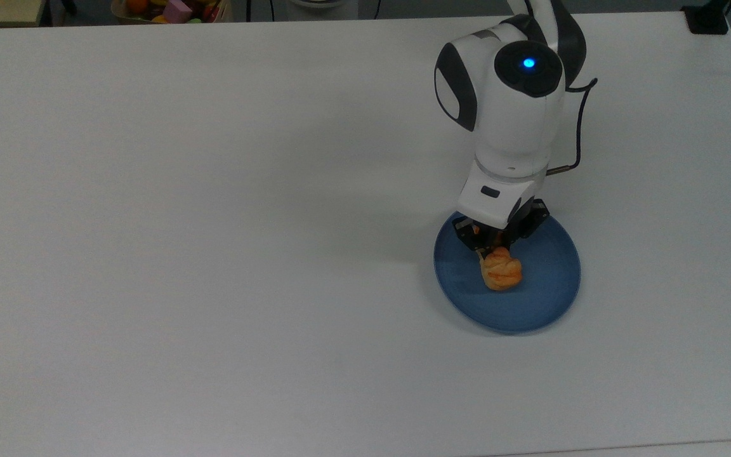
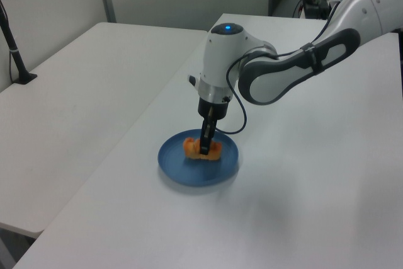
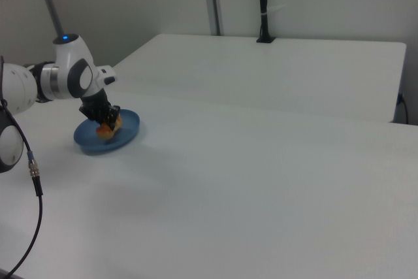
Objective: Put the bread on the table
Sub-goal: 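Lift the bread roll off the plate and carry it away from the plate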
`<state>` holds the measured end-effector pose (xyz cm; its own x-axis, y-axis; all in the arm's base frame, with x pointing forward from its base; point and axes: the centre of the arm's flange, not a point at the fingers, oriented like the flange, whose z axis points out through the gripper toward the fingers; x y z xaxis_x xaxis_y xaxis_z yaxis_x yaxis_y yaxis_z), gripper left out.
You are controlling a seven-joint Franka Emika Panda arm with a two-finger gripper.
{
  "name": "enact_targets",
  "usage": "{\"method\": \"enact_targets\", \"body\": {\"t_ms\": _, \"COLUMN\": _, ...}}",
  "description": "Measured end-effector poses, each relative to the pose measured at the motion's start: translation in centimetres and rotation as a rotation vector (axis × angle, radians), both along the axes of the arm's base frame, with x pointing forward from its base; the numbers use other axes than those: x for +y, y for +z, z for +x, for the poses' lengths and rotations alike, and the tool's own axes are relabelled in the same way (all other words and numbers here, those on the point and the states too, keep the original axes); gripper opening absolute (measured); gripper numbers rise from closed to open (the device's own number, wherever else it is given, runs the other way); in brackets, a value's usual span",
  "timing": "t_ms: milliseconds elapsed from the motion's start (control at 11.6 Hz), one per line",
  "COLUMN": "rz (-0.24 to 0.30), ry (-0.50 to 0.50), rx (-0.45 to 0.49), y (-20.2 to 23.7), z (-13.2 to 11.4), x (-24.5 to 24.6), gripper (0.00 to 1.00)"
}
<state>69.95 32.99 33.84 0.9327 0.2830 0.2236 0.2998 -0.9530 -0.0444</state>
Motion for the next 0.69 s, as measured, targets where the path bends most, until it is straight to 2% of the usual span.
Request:
{"method": "enact_targets", "body": {"t_ms": 346, "rz": -0.006, "ry": -0.015, "rx": 0.000, "y": 10.2, "z": -2.1, "x": -1.4, "gripper": 0.27}}
{"method": "enact_targets", "body": {"t_ms": 518, "rz": -0.001, "ry": -0.051, "rx": -0.003, "y": 17.0, "z": -4.2, "x": -4.7, "gripper": 0.28}}
{"method": "enact_targets", "body": {"t_ms": 691, "rz": -0.007, "ry": -0.079, "rx": 0.002, "y": 23.1, "z": -7.4, "x": -8.0, "gripper": 0.28}}
